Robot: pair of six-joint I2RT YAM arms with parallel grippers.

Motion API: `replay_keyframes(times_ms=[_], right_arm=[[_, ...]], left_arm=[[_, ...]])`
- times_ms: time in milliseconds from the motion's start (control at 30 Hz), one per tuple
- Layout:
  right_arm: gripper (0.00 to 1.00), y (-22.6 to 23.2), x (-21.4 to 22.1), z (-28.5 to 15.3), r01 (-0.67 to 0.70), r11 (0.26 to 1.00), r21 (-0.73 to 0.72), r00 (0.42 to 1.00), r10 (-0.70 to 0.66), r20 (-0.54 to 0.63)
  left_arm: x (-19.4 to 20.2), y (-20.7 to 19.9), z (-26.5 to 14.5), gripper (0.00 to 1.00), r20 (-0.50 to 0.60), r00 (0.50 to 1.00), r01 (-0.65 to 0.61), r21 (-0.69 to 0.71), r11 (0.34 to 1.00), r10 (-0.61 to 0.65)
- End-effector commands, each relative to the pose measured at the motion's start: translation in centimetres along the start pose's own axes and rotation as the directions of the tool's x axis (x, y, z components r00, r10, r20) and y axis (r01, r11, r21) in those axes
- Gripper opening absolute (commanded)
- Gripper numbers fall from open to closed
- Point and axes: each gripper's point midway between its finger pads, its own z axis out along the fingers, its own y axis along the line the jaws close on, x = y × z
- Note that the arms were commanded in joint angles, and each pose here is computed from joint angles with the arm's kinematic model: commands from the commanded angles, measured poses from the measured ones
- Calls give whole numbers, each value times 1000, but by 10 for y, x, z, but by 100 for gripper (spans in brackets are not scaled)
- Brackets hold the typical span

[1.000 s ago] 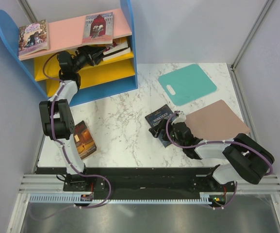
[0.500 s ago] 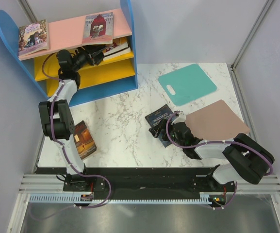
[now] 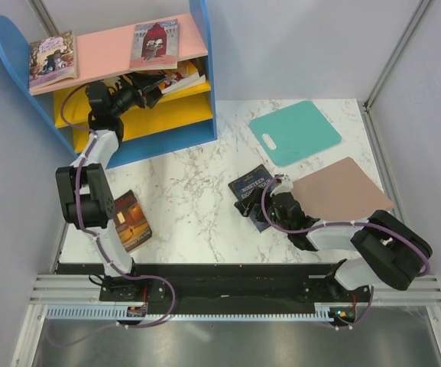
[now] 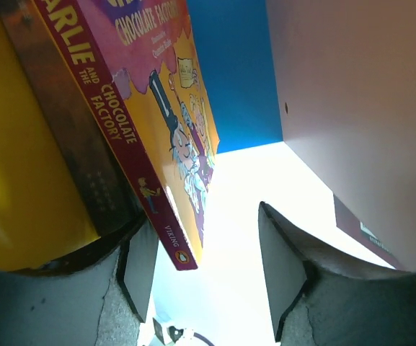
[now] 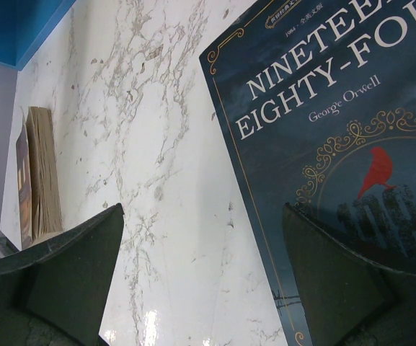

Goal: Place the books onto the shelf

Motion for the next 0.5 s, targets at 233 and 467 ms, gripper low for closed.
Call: replay_keyframes(times_ms=[233, 467], right_arm=[[98, -17, 17, -4, 25, 998, 59, 998, -21, -67], [98, -16, 16, -5, 25, 998, 57, 998, -21, -65]], left_arm=[[3, 1, -18, 61, 9, 997, -77, -95, 993, 78], [12, 14, -25, 36, -10, 999, -49, -133, 990, 48]])
